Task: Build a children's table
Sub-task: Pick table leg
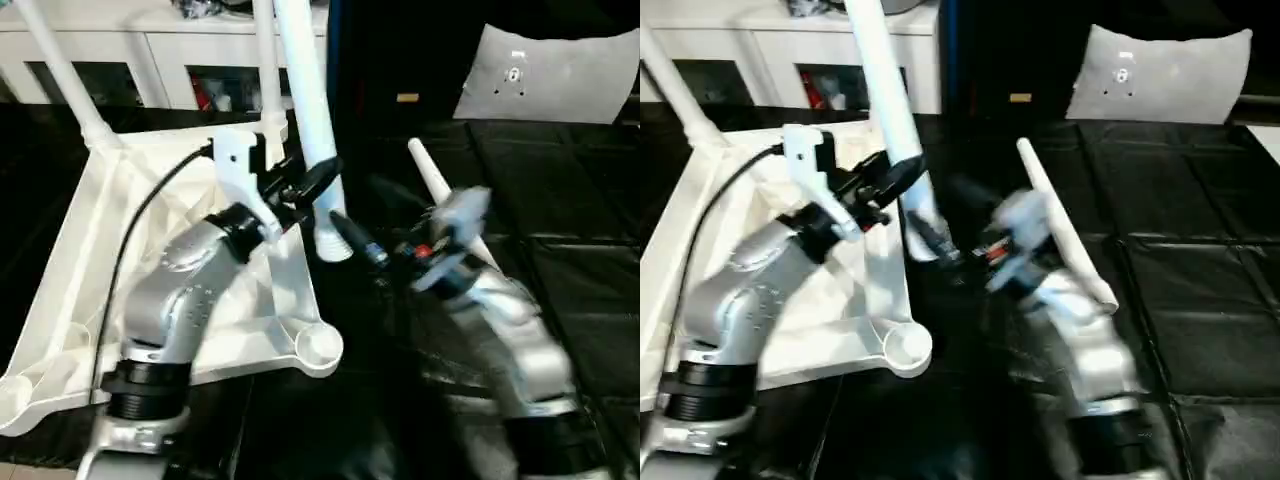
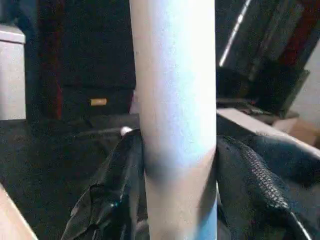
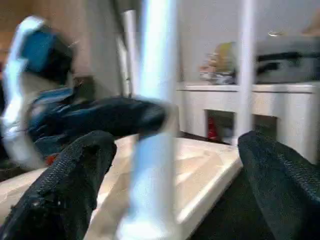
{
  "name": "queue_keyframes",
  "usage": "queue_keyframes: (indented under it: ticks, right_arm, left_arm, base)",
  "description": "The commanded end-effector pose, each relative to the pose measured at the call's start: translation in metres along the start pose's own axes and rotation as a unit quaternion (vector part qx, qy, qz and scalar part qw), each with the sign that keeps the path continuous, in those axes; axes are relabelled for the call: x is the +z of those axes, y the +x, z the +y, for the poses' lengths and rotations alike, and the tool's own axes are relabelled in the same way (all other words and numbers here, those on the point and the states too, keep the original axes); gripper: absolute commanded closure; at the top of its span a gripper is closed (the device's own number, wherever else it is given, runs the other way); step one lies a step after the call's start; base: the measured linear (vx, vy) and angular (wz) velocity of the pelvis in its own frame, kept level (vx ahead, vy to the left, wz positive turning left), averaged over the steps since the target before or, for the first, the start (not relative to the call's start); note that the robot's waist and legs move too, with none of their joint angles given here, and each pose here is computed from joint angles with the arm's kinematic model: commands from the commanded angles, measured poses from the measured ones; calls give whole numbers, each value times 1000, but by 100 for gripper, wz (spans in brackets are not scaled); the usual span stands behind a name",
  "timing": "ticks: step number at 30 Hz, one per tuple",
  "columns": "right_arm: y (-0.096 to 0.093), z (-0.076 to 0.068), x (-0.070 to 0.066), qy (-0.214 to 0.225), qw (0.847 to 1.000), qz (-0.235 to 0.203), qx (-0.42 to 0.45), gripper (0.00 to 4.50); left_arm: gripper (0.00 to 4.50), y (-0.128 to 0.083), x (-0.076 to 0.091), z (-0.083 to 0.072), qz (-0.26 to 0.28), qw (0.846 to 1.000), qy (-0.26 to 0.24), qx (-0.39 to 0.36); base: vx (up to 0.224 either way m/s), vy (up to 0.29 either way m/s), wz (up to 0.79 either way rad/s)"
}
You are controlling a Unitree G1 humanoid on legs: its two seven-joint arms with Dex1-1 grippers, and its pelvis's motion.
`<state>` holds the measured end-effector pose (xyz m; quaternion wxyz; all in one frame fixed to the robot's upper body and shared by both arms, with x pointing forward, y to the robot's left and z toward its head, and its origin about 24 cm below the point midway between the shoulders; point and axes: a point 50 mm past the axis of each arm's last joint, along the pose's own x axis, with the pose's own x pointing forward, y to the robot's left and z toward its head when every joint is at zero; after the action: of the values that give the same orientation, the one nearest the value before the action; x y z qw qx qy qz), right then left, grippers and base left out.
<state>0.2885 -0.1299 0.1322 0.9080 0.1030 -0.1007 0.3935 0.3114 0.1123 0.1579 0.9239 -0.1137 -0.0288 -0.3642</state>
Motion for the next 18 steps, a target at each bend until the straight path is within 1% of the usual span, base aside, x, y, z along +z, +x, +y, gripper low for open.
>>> queue_keyframes:
  ticks: [1, 3, 6, 9, 11, 14, 15, 16, 18]
  right_arm:
    - [0, -5, 12, 30, 1000, -2, -6, 0]
    - [-2, -9, 19, 58, 998, 9, 0, 0]
    - [-3, -12, 27, 69, 997, 26, 12, 0]
    - [-7, -14, 31, 66, 995, 62, 34, 0]
    - [-9, -14, 32, 52, 994, 84, 47, 0]
    - [-10, -12, 34, 18, 991, 111, 76, 0]
    - [-10, -11, 34, 14, 990, 116, 80, 0]
    - [-8, -10, 35, 11, 988, 121, 91, 0]
    - [-8, -9, 36, 13, 988, 123, 95, 0]
  left_arm:
    - [261, 0, 8, -3, -7, 1000, 4, -25]
    - [261, -1, 10, -3, -3, 999, -1, -38]
    - [262, -3, 16, -4, -11, 998, -20, -64]
    - [262, -6, 20, -7, -10, 994, -34, -101]
    - [262, -8, 20, -8, -3, 993, -30, -117]
    - [262, -9, 23, -11, 3, 990, -8, -141]
    - [262, -10, 23, -12, 4, 989, -5, -147]
    - [262, -10, 26, -17, 5, 986, 0, -169]
    - [262, -10, 27, -19, 4, 984, -1, -176]
  base:
    - [0, 0, 0]
    - [0, 0, 0]
    - [0, 0, 0]
    - [0, 0, 0]
    - [0, 0, 0]
    - [0, 0, 0]
    - [0, 0, 0]
    - [0, 0, 0]
    - [0, 0, 0]
